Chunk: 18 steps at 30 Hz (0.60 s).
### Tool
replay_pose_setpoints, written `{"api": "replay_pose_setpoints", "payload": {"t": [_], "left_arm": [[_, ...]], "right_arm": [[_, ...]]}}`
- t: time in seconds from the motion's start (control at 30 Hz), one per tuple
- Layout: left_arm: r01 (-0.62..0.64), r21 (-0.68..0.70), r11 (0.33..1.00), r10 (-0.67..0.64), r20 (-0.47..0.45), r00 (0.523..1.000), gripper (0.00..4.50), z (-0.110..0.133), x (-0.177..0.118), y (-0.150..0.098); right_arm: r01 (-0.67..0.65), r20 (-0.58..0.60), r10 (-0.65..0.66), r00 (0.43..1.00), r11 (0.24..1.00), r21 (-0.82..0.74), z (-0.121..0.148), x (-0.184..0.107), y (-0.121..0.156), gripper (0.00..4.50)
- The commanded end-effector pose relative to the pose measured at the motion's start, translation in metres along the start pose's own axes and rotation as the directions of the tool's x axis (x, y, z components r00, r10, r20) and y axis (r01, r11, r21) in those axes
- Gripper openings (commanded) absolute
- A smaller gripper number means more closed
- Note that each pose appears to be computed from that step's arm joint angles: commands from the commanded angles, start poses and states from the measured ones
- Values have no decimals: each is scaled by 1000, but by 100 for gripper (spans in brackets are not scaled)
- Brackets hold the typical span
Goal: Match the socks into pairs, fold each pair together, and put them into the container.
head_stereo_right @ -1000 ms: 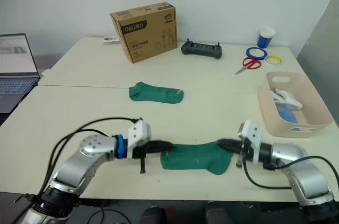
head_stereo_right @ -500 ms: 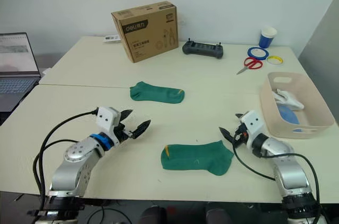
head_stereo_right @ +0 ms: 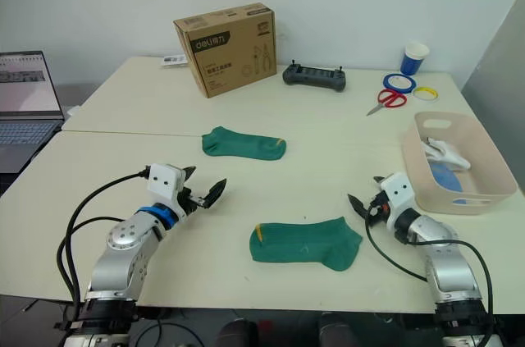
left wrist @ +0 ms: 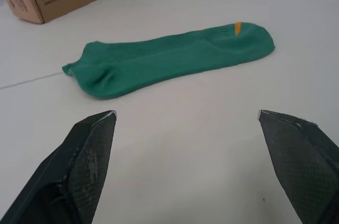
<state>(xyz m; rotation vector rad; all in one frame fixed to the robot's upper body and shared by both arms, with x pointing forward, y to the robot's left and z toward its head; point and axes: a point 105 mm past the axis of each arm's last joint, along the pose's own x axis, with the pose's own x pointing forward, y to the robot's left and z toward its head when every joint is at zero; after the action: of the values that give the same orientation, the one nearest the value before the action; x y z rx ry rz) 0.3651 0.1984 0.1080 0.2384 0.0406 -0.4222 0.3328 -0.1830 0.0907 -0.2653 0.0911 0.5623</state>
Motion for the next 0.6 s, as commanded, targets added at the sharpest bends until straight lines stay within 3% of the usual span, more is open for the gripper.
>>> {"api": "replay_pose_setpoints", "payload": {"t": [0.03, 0.3, 0.47, 0.6], "left_arm": [[78, 99, 992, -75, -37, 997, 446, 9, 24, 6], [139, 63, 988, -133, -91, 987, 446, 23, 83, 1], [118, 47, 992, -105, -215, 971, 446, 8, 92, 3], [60, -7, 998, -60, -252, 966, 446, 0, 93, 8]], "right_arm": [[-35, 46, 37, 998, 998, -52, 23, 2, -3, 450], [-48, 60, 52, 997, 996, -70, 37, 10, 3, 450], [-50, 69, 55, 996, 996, -67, 42, 8, 10, 450], [-39, 73, 44, 996, 997, -70, 47, 7, 11, 450]]}}
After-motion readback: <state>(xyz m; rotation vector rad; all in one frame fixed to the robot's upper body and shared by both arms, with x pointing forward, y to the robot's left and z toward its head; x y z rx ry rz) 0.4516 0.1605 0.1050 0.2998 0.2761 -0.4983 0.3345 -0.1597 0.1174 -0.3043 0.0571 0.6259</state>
